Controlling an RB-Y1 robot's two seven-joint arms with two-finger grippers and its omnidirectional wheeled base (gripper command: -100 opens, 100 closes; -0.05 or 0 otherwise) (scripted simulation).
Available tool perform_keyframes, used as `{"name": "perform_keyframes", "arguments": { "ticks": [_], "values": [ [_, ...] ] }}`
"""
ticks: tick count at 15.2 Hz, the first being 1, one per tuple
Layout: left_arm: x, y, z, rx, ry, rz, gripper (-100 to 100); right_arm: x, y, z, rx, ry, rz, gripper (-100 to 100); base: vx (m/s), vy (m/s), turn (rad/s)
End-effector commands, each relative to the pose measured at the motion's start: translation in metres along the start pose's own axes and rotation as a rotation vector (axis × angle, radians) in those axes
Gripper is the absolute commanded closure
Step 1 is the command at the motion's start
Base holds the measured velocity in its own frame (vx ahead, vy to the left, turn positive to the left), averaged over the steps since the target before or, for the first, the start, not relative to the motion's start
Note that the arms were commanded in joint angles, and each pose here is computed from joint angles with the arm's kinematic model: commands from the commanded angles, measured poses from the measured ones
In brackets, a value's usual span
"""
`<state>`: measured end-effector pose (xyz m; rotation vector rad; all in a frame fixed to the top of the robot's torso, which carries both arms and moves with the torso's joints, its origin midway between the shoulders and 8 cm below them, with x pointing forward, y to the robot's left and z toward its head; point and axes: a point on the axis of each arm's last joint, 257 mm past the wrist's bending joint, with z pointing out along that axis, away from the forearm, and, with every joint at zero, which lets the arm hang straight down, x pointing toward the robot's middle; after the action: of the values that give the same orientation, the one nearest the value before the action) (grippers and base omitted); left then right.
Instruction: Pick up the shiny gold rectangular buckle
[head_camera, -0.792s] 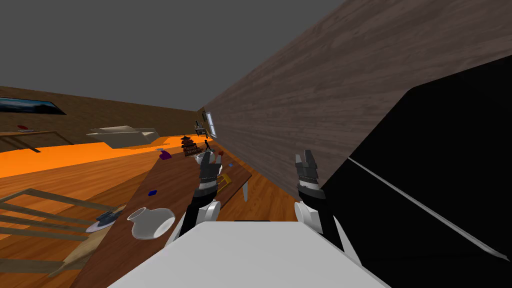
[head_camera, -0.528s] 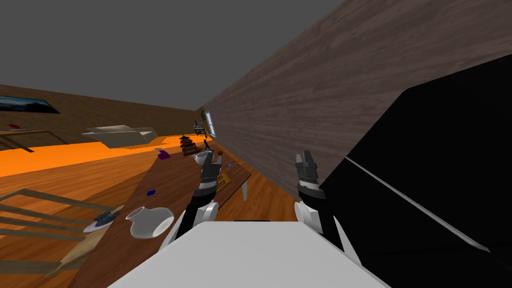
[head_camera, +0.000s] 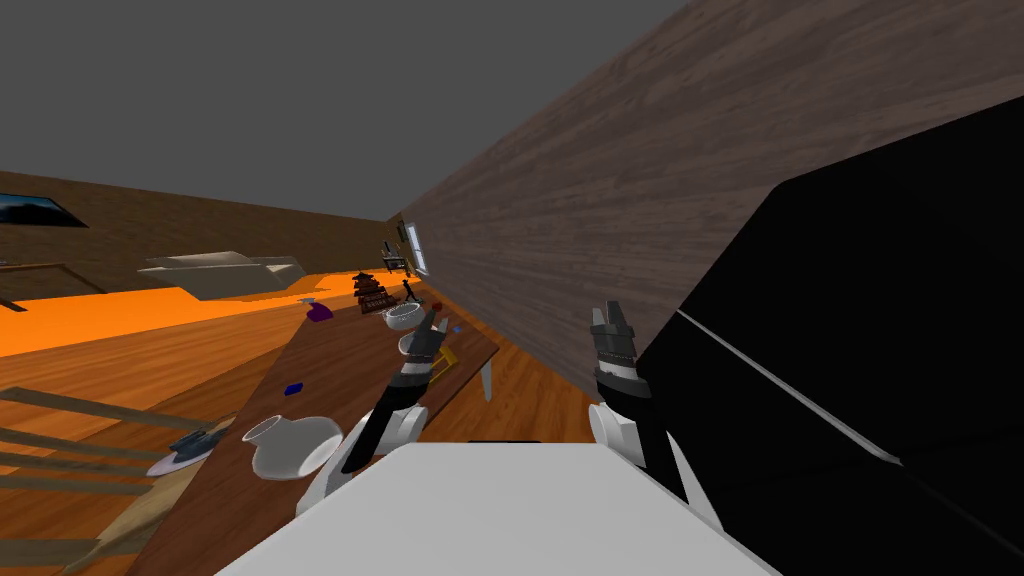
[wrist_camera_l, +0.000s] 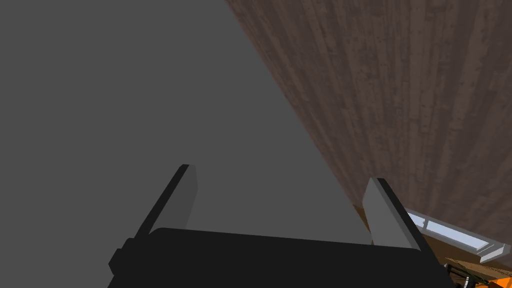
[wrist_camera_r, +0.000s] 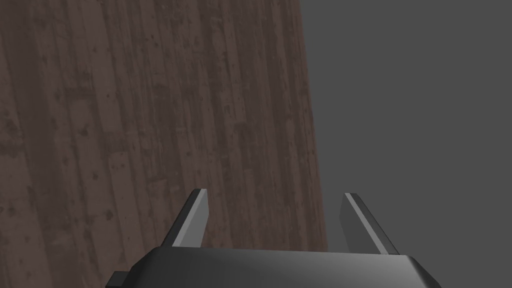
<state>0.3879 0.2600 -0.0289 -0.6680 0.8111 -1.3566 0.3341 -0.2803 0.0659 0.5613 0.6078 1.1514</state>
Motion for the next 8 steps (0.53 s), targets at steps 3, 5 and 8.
{"name": "perform_keyframes", "arguments": {
  "ticks": [3,5,8],
  "values": [
    [-0.007,0.032,0.0,-0.091,0.024,-0.005,-100,0.0,0.0,0.0,0.0,0.0,0.0,0,-0.008,-0.005,-0.052],
    [-0.013,0.051,-0.002,-0.146,0.031,-0.009,-100,0.0,0.0,0.0,0.0,0.0,0.0,0,-0.006,-0.004,-0.059],
    [-0.03,0.09,-0.007,-0.256,0.03,-0.022,-100,0.0,0.0,0.0,0.0,0.0,0.0,0,-0.004,-0.003,-0.059]
  ]
}}
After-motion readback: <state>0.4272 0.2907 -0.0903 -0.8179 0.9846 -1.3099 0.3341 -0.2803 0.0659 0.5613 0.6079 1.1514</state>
